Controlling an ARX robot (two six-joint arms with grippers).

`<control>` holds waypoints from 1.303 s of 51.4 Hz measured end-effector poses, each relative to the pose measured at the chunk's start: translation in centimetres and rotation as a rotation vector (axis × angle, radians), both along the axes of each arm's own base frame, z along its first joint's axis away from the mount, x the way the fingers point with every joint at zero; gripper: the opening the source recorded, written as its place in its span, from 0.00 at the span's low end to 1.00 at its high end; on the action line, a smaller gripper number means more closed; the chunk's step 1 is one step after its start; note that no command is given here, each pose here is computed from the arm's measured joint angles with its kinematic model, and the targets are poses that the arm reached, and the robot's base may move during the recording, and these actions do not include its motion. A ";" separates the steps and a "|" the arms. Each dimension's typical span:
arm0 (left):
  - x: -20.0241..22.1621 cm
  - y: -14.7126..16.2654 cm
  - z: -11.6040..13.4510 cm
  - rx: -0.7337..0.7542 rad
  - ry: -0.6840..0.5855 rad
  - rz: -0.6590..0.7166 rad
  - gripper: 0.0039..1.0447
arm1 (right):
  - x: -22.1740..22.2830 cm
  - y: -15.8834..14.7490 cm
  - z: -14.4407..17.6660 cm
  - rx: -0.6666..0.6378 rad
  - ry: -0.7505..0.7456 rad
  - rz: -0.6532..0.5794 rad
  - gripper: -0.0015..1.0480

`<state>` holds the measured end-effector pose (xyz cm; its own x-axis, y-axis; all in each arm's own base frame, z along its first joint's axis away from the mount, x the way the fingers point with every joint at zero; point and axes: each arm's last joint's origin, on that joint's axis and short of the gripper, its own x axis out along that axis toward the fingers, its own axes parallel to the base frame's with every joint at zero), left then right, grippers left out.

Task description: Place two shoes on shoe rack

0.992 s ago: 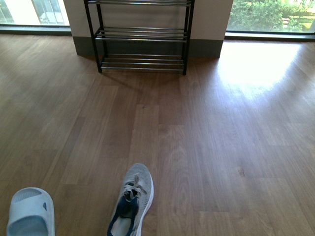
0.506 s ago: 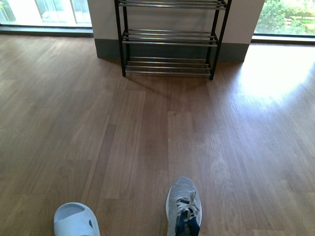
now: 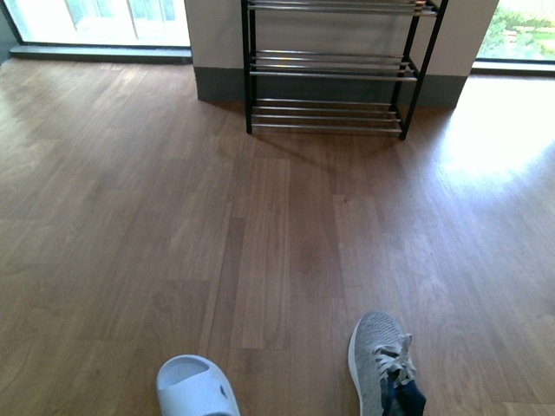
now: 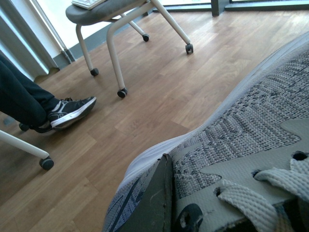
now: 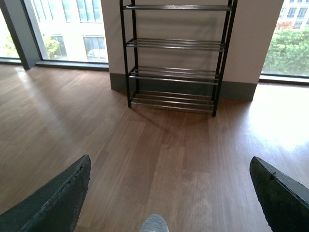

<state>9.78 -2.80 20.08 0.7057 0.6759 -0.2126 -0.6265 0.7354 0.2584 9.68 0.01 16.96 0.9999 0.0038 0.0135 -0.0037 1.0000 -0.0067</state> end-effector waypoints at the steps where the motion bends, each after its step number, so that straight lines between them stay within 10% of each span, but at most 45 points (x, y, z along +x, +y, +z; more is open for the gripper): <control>1: 0.0 0.0 0.0 0.002 -0.001 0.003 0.01 | 0.0 0.0 0.0 0.000 0.000 0.000 0.91; 14: 0.0 0.0 0.0 -0.002 0.002 -0.004 0.01 | 1.7 1.1 -1.0 0.074 0.195 0.310 0.91; 26: 0.0 0.0 0.0 -0.002 0.002 -0.004 0.01 | 10.4 3.5 -1.2 -0.089 0.275 0.229 0.91; 33: 0.0 0.0 0.0 -0.002 0.002 -0.004 0.01 | 16.0 3.6 -8.7 -0.209 0.621 0.176 0.91; 67: 0.0 0.0 0.0 -0.002 0.002 -0.005 0.01 | 18.9 1.7 -23.1 -0.366 1.201 0.088 0.91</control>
